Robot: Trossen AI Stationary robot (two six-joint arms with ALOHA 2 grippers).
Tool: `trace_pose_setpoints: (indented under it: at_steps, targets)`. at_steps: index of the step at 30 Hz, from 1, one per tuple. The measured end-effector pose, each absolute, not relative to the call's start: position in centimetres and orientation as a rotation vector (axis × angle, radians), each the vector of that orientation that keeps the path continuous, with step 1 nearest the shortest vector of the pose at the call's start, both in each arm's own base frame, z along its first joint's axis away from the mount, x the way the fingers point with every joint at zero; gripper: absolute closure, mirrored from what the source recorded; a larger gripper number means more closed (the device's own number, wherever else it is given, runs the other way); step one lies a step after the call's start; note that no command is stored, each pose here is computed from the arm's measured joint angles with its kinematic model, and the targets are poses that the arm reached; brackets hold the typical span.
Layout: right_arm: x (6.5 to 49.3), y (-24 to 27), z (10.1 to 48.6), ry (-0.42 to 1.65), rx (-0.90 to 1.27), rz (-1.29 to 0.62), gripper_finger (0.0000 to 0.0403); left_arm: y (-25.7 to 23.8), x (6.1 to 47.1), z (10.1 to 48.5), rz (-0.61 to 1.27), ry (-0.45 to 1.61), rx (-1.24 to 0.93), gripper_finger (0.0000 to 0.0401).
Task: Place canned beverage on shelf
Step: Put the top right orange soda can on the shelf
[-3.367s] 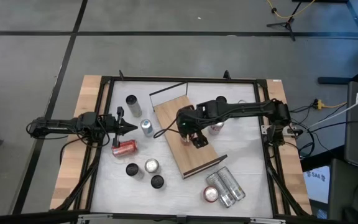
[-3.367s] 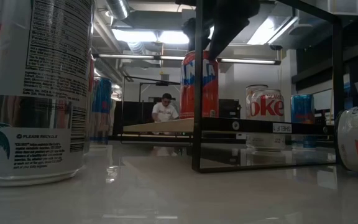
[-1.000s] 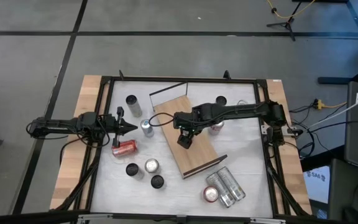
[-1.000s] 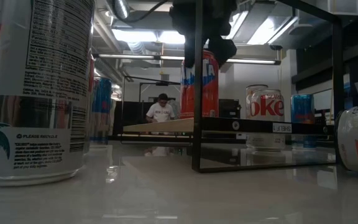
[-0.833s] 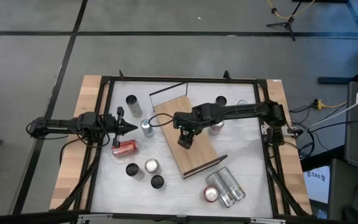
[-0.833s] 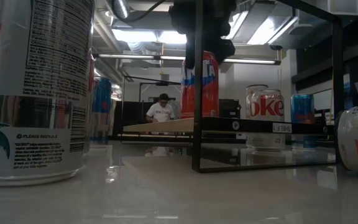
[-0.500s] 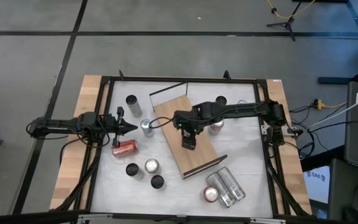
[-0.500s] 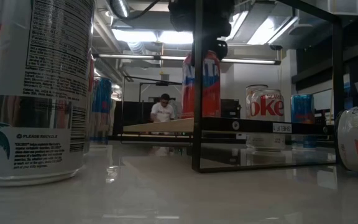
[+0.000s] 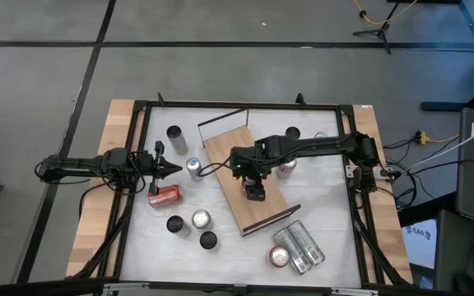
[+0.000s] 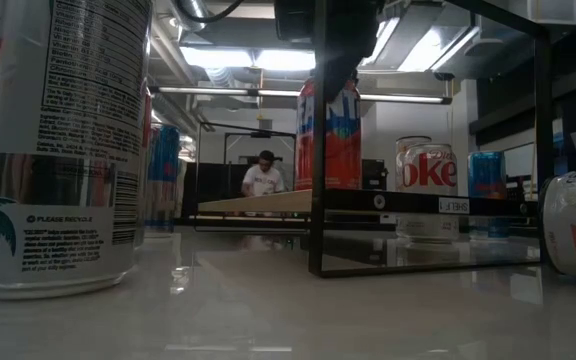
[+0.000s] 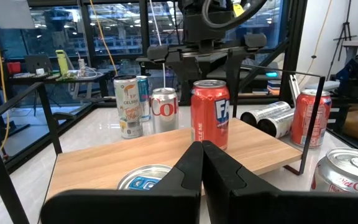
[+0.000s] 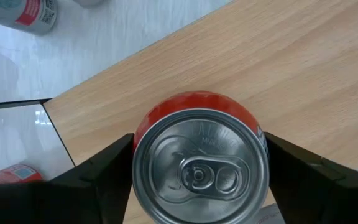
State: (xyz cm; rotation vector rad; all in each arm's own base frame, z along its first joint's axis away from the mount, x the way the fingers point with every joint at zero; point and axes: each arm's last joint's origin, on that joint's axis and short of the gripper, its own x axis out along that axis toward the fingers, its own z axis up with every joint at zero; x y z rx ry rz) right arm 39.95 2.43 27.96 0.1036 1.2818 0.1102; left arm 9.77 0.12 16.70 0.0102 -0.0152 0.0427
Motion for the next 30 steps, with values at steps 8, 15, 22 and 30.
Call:
trace_pose_setpoints:
  at_steps: [8,15,22,30]
  targets:
    - [40.1,1.1,28.0,1.269,0.111,0.112,0.0109,0.1,9.8,16.7,0.043,-0.015,0.01,0.0401]
    - [40.0,-2.9,28.0,1.255,0.149,0.092,0.0106,0.1,9.8,16.7,0.042,-0.015,0.01,0.0401]
    - [39.6,-7.8,28.0,1.22,0.164,0.023,0.0107,0.1,9.8,16.7,0.043,-0.015,0.01,0.0401]
    - [39.3,-12.2,28.3,1.123,0.168,-0.052,0.011,0.1,9.8,16.7,0.043,-0.015,0.01,0.0401]
